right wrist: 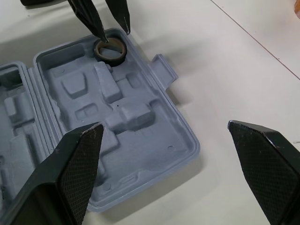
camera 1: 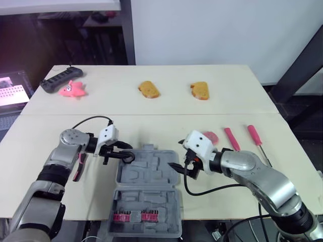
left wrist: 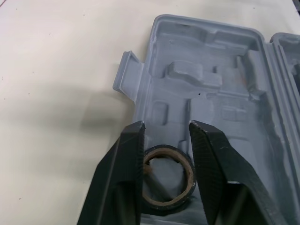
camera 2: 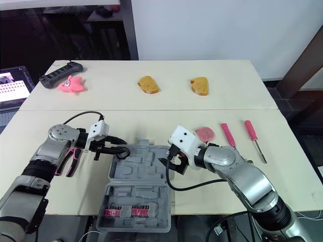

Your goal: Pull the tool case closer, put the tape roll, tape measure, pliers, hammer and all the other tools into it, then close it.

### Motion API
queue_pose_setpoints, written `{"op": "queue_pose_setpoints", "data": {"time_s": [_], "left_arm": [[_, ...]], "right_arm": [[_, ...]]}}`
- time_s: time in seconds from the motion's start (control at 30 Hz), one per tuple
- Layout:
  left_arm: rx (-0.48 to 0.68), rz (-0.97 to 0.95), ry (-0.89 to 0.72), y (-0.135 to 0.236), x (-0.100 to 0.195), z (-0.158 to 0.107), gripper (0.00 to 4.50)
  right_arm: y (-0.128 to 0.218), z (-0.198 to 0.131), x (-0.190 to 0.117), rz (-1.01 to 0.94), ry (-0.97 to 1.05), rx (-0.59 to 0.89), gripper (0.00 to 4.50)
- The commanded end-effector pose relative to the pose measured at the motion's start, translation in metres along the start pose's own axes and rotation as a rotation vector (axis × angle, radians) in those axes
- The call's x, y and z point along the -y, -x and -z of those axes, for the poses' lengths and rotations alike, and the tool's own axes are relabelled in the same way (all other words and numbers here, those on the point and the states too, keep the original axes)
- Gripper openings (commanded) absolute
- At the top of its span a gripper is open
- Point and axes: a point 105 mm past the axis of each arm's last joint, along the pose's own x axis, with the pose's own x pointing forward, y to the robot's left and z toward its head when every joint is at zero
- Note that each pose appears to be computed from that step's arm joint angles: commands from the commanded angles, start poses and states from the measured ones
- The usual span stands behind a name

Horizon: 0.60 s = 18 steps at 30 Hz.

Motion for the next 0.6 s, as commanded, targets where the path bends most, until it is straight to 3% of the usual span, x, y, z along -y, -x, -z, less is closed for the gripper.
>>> {"op": "queue_pose_setpoints", "data": {"time_s": [0.03,0.6], "left_arm": [[-0.004,-0.022,-0.021,0.006,-0.001,0.0,1.69],[-0.115,-0.038,-0.029,0.002,0.01,0.04,1.69]], "right_arm": [[0.003,-0.011,-0.002,0.001,0.041,0.042,4.5],[0.006,-0.009,-0.003,-0.002,0.038,0.033,4.5]]}}
